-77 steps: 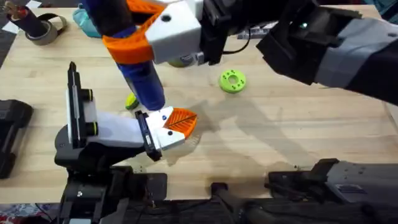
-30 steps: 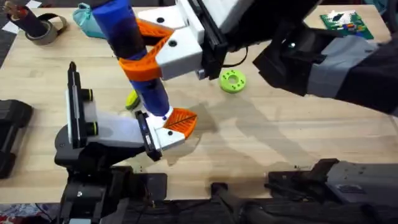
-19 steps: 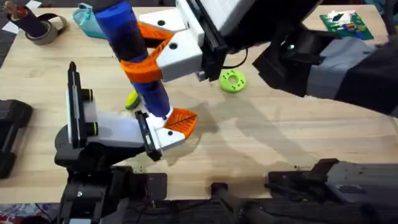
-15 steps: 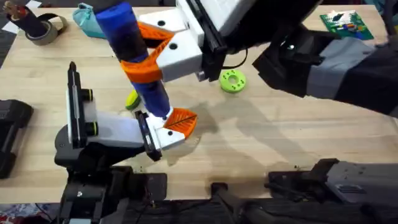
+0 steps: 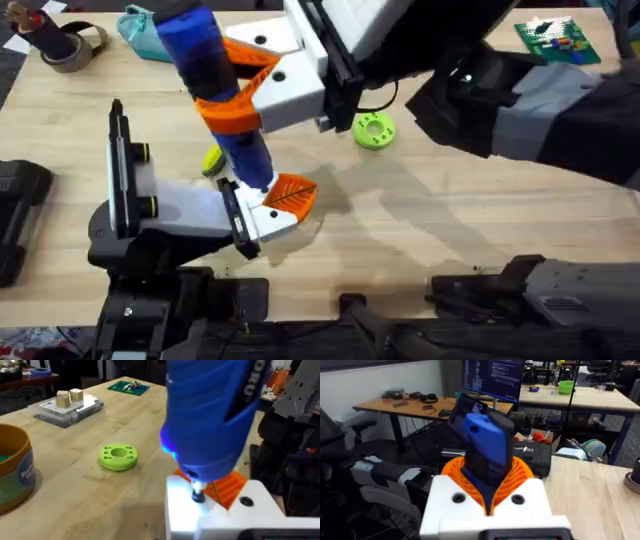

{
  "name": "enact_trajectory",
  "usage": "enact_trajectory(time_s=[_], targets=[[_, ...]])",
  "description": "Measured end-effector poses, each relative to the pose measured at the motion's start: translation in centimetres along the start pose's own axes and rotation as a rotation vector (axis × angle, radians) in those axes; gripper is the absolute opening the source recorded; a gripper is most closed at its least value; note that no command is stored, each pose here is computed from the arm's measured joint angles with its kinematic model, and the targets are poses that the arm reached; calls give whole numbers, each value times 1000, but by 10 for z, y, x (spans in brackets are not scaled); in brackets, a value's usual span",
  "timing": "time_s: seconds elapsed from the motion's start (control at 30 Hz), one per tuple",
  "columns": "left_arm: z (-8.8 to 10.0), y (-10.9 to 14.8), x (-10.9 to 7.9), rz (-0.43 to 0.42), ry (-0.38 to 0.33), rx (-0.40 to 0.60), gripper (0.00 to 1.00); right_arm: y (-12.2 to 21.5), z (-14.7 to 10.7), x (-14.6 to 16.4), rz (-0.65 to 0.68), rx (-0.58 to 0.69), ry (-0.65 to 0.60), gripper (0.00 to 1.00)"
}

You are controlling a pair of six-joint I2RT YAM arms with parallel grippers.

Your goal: Pick up the gripper from the table and insert it into the empty holder that is missing its gripper. Then pick up a screw, insert it into the mounting hole, and use the screwdriver to tighten it. Finally, clean up the table by picking up the vegetable and placing it into the bucket.

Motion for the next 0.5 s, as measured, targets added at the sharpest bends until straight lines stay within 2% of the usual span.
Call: enact_trajectory(time_s=[0.5], targets=[[0, 0, 0, 0, 1, 0, 4, 0, -1, -1, -7, -1, 6, 23]])
Point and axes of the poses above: each hand's point on the last joint's axis, 136 mm out from that joint toward the fingers, its own y axis back along the fingers, its own x axis along the line the jaws close on, z = x × y, the point moved 5 cm from there along y, back along the fingers, and after that the axes turned 6 degrees about -y, right-handed, at the moved point
